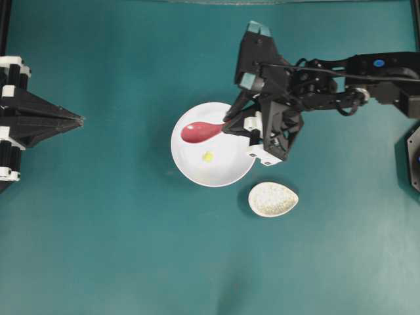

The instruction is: Scoop the yellow hexagonal prism block from the bowl with a spoon using the right arm.

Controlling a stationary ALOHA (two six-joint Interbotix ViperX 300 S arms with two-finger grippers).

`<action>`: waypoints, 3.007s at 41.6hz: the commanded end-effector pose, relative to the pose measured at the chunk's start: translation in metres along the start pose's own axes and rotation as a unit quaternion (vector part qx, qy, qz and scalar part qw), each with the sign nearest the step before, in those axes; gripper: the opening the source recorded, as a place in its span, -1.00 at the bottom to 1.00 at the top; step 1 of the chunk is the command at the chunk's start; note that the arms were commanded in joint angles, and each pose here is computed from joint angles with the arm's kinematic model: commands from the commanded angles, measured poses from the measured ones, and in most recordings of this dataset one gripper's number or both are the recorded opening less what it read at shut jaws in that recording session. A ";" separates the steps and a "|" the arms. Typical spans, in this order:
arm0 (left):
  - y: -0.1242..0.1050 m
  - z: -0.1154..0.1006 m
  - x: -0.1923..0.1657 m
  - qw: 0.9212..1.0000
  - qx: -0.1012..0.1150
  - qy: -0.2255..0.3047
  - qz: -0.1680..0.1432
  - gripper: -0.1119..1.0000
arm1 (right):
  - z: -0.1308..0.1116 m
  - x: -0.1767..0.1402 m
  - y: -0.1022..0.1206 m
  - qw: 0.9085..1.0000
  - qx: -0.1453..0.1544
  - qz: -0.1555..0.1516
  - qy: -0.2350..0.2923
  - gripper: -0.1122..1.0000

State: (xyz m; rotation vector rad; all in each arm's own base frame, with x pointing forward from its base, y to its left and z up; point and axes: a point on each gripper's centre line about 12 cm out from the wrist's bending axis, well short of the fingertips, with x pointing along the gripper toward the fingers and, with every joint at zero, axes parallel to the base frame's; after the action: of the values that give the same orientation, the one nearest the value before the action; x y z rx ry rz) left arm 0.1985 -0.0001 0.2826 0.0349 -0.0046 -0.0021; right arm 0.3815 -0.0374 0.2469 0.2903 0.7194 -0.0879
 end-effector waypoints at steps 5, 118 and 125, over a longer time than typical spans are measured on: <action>0.000 0.005 0.002 1.000 0.002 -0.006 0.000 -0.80 | -0.001 -0.013 0.004 1.000 0.009 0.006 0.007 -0.36; 0.000 0.003 0.002 1.000 -0.003 -0.001 0.000 -0.80 | 0.002 0.060 -0.005 0.996 -0.043 -0.020 0.075 -0.36; 0.000 0.003 0.002 1.000 -0.005 -0.001 0.000 -0.80 | 0.001 0.060 -0.004 0.996 -0.043 -0.019 0.075 -0.36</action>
State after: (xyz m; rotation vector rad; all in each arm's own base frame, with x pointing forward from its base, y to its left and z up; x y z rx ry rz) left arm 0.1989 -0.0001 0.2807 0.0241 0.0092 -0.0021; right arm 0.4253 -0.0406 0.1867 0.2074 0.9327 -0.0736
